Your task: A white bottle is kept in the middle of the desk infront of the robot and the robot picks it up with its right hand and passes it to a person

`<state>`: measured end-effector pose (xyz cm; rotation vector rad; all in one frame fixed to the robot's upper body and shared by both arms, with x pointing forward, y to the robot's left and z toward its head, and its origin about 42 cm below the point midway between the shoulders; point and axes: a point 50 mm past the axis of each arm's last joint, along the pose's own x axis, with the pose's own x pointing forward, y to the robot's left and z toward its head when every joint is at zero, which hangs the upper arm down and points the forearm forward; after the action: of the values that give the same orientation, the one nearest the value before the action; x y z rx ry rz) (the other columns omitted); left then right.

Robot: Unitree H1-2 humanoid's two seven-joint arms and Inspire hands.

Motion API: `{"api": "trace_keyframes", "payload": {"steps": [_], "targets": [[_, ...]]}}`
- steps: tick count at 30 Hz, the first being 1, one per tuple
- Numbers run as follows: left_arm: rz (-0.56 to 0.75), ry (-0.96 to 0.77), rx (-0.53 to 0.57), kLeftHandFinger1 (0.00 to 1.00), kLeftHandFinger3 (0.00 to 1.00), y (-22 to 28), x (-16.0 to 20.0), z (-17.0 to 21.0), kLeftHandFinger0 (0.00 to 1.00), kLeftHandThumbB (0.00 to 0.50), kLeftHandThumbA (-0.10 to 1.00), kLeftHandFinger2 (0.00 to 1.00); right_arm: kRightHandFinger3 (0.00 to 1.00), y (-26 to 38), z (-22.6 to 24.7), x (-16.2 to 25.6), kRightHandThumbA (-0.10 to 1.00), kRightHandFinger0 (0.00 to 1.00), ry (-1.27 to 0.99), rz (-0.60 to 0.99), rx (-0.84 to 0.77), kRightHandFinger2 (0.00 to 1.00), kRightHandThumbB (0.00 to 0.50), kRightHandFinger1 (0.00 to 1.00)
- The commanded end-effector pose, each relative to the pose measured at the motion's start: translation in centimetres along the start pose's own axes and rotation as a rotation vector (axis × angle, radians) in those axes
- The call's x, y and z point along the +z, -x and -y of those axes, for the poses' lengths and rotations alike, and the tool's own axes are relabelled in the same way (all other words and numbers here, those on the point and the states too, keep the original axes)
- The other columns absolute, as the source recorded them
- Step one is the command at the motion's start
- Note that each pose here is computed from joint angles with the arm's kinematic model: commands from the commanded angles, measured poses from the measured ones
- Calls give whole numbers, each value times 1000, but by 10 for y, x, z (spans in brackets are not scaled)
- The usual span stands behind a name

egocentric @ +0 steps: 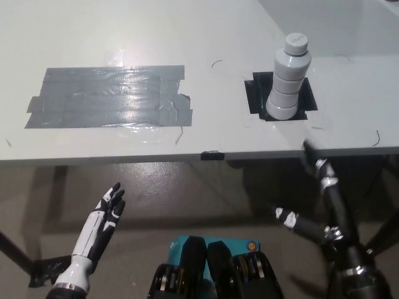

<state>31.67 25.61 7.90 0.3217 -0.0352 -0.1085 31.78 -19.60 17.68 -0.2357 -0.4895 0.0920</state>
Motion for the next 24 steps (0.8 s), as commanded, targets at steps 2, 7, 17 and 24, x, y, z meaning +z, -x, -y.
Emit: {"api": "trace_keyframes", "payload": {"steps": [2, 7, 17, 24], "targets": [[60, -10, 22, 1000, 1000, 2, 6, 0, 1000, 131, 964, 1000, 1000, -59, 30, 31, 946, 1000, 14, 84, -112, 1000, 260, 1000], [63, -16, 21, 1000, 1000, 2, 8, -2, 1000, 118, 972, 1000, 1000, -114, 45, 15, 1000, 1000, -14, -48, -131, 1000, 331, 1000], [71, 2, 27, 1000, 1000, -2, 12, -2, 1000, 118, 943, 1000, 1000, -192, 53, -22, 963, 1000, -118, -202, -189, 1000, 372, 1000], [78, -7, 25, 1000, 1000, -4, 15, -3, 1000, 118, 953, 1000, 1000, -218, 40, -51, 1000, 1000, -127, -355, -175, 1000, 431, 1000]]}}
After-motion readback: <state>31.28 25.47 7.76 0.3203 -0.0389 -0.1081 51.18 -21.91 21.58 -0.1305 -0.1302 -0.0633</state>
